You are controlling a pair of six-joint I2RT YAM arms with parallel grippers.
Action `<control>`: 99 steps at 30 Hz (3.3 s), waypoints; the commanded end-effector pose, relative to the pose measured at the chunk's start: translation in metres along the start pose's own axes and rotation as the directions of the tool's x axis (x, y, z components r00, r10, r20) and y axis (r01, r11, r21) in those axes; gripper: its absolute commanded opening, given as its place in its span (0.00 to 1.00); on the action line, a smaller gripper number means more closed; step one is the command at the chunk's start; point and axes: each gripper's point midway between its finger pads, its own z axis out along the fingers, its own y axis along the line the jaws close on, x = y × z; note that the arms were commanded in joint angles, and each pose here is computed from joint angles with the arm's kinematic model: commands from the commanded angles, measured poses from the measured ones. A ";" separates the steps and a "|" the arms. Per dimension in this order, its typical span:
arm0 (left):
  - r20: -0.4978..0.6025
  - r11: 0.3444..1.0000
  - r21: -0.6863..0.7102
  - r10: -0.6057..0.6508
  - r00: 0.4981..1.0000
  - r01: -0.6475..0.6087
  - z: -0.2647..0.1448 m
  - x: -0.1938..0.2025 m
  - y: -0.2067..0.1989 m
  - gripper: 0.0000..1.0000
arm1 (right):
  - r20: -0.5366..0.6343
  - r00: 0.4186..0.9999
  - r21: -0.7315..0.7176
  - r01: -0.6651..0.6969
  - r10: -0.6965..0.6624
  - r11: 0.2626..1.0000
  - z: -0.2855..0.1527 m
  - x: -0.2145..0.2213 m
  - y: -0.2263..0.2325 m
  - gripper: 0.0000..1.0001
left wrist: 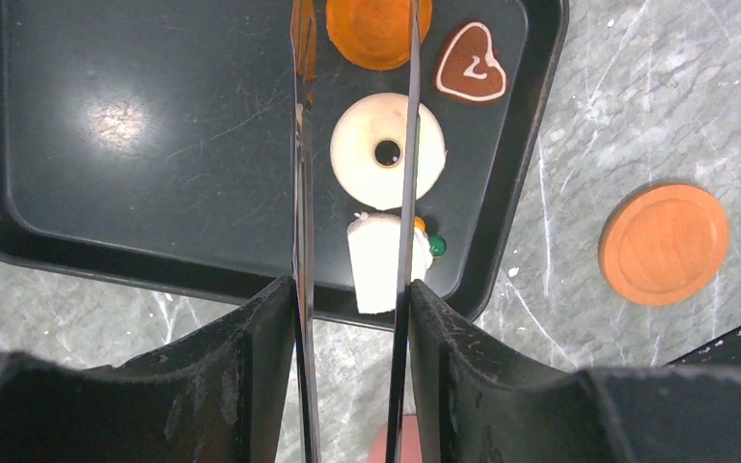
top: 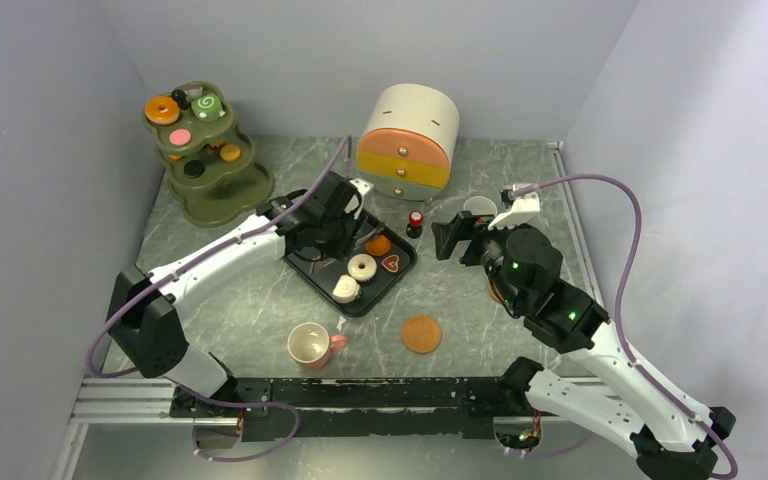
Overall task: Serve the afternoon tea
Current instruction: Pick up the desert from the tray, then place the desert on the desert table.
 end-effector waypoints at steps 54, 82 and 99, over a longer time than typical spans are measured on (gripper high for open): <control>-0.015 0.977 -0.204 0.056 0.998 -0.058 0.034 -0.004 0.020 0.41 | 0.014 1.000 -0.091 -0.010 0.012 0.996 0.011 -0.003 0.022 0.95; 0.109 0.902 -0.425 -0.039 0.993 0.082 0.001 -0.038 0.110 0.40 | -0.022 0.996 -0.166 -0.085 0.083 0.982 0.008 0.011 0.035 0.94; 0.103 0.749 -0.651 -0.074 0.992 0.124 0.008 -0.050 0.202 0.40 | 0.015 0.995 -0.168 -0.098 0.102 0.981 -0.003 0.005 0.028 0.94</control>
